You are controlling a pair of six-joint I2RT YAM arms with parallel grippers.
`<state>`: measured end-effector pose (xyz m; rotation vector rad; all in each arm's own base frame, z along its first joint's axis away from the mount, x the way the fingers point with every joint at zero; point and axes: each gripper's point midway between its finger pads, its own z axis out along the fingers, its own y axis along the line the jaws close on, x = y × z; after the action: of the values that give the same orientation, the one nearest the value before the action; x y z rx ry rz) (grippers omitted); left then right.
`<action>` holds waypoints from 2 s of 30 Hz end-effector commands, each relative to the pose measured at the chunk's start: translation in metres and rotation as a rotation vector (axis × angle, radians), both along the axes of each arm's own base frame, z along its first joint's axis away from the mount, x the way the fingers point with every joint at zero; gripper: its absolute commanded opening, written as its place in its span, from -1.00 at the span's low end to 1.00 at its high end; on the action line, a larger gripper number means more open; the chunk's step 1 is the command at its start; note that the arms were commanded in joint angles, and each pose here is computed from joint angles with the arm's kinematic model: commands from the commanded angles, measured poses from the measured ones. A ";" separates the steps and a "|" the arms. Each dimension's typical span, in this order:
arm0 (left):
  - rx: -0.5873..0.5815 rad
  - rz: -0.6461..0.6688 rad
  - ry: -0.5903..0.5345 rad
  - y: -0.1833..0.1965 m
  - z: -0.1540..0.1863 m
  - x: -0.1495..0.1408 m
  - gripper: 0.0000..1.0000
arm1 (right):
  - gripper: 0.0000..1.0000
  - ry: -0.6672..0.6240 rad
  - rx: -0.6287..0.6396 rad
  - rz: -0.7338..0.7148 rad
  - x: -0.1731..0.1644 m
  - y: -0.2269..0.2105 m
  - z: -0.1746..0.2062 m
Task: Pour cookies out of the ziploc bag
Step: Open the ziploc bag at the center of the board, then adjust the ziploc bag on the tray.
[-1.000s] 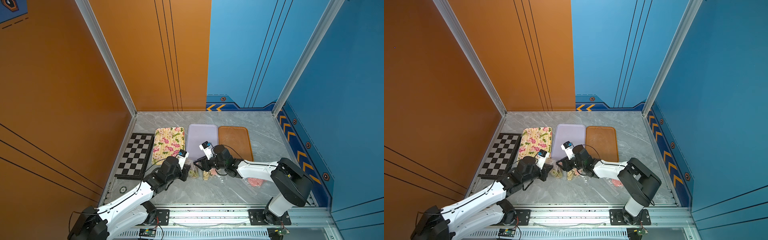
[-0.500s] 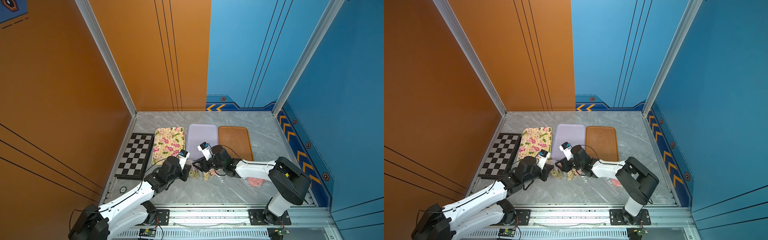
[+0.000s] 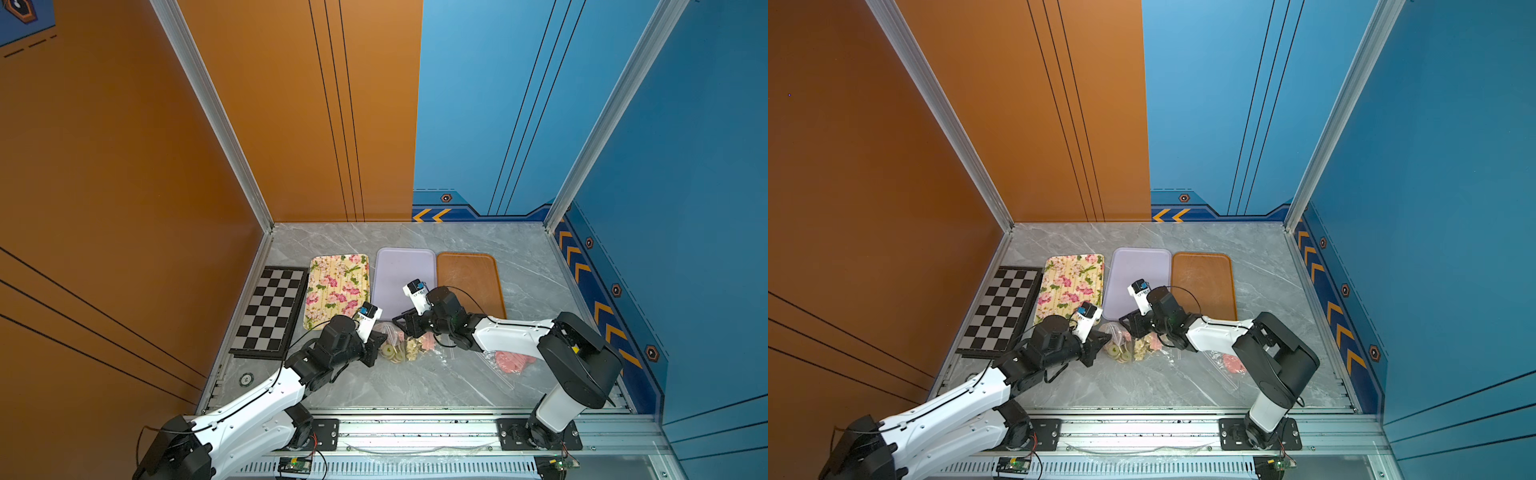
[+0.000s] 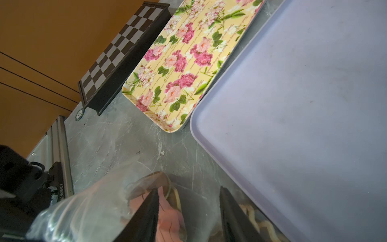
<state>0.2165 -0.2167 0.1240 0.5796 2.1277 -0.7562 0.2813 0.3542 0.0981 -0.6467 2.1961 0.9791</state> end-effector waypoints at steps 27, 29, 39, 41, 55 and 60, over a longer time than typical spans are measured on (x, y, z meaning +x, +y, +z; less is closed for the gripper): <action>0.055 0.100 -0.042 0.022 0.005 0.016 -1.00 | -0.86 -0.005 0.051 0.260 -0.038 0.050 0.011; 0.061 0.110 -0.040 0.024 0.003 0.016 -1.00 | -1.00 -0.015 0.048 0.242 -0.036 0.047 0.012; 0.138 0.264 -0.003 0.053 -0.011 0.020 -1.00 | -1.00 -0.010 0.020 0.067 -0.010 0.019 0.008; 0.141 0.278 0.008 0.057 -0.013 0.018 -1.00 | -1.00 0.000 0.013 0.023 -0.002 0.012 0.004; 0.119 0.277 0.026 0.059 -0.015 0.010 -1.00 | -1.00 0.128 -0.006 -0.146 0.024 -0.017 -0.019; 0.066 0.242 0.034 0.051 -0.009 0.005 -1.00 | -0.77 0.147 -0.006 -0.180 0.030 -0.025 -0.020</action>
<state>0.2277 -0.1711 0.1213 0.3607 2.1838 -0.5580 0.2809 0.3668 0.0990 -0.5719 2.2562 1.1163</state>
